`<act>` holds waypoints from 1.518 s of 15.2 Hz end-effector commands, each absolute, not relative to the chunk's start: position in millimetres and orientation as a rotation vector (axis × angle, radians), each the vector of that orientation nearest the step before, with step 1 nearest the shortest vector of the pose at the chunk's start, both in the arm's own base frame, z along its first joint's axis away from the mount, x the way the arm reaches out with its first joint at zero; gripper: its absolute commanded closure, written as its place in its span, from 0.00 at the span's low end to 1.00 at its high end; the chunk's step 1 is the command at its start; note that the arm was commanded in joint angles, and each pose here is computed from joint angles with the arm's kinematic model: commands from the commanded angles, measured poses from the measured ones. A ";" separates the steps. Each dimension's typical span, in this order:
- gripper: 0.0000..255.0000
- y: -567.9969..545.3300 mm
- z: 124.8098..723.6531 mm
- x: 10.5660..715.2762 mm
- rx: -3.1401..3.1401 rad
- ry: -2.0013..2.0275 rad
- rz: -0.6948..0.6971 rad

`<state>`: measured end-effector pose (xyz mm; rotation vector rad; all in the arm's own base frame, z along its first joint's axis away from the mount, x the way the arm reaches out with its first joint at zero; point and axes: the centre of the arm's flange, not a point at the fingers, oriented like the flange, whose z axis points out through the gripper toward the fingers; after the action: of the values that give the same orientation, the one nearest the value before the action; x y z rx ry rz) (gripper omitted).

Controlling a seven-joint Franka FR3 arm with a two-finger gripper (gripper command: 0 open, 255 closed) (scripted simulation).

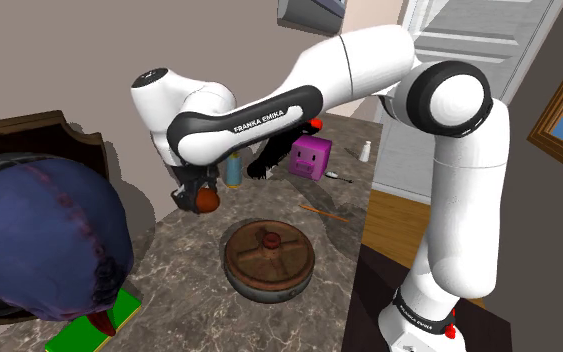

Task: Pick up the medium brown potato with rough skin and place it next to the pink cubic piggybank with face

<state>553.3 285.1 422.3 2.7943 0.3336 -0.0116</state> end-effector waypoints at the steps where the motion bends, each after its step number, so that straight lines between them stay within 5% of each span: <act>1: 1.00 284.8 433.6 552.6 2.794 0.333 -0.012; 23: 1.00 271.7 541.3 553.7 2.794 0.333 -0.012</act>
<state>553.3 278.1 539.9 2.7941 0.3333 -0.0114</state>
